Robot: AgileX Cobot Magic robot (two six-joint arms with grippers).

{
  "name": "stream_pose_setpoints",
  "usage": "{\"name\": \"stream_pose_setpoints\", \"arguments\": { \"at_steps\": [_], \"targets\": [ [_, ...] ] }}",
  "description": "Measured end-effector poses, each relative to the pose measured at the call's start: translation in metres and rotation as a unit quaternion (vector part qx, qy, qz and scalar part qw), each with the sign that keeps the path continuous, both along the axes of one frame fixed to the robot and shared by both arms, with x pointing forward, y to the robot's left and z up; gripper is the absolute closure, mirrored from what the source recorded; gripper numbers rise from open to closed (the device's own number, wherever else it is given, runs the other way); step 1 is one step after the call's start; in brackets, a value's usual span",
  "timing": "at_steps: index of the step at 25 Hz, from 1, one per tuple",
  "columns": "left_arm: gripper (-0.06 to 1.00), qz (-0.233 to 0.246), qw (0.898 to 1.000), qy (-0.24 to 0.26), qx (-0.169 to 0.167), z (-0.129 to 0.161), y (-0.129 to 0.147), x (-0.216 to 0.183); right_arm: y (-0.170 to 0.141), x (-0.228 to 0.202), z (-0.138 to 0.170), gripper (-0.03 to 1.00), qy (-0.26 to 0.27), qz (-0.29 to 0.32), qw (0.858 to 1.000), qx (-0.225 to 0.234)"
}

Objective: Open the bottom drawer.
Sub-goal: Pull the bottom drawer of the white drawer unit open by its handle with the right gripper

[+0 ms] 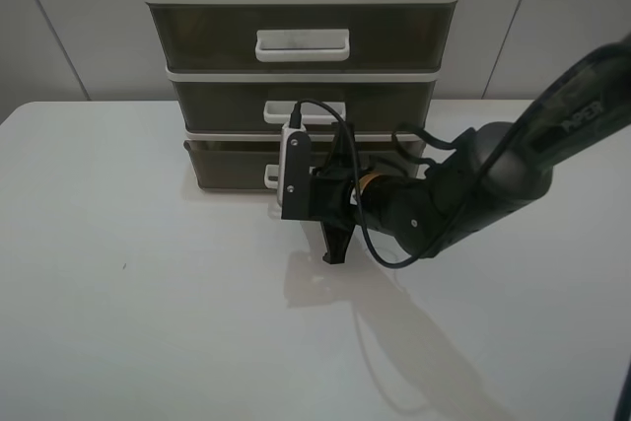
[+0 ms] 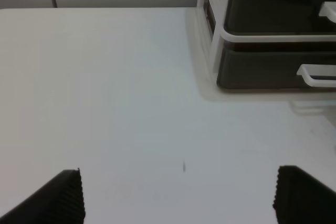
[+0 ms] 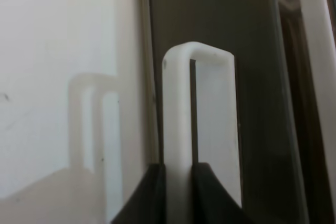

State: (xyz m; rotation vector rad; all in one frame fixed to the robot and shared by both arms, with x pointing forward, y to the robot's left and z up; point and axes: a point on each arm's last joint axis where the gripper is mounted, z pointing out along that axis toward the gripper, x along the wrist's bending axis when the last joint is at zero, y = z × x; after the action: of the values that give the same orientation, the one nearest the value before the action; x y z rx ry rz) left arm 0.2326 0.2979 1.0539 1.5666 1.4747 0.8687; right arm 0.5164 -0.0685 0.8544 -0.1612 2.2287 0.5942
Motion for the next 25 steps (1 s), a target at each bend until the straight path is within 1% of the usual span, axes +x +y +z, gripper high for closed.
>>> {"name": "stream_pose_setpoints", "arguments": {
  "at_steps": [4,11,18,25],
  "targets": [
    [0.20,0.000,1.000,0.000,0.000,0.000,0.000,0.000,0.001,-0.006,0.006,0.86,0.019,0.006,1.000,-0.007],
    [0.20,0.000,1.000,0.000,0.000,0.000,0.000,0.000,0.001,-0.030,0.012,0.86,0.038,0.018,0.999,-0.012],
    [0.20,0.000,1.000,0.000,0.000,0.000,0.000,0.000,0.001,-0.055,0.020,0.86,0.060,0.011,0.998,-0.004],
    [0.20,0.000,1.000,0.000,0.000,0.000,0.000,0.000,0.008,-0.080,0.018,0.86,0.077,0.015,0.997,0.000]
  ]
}}
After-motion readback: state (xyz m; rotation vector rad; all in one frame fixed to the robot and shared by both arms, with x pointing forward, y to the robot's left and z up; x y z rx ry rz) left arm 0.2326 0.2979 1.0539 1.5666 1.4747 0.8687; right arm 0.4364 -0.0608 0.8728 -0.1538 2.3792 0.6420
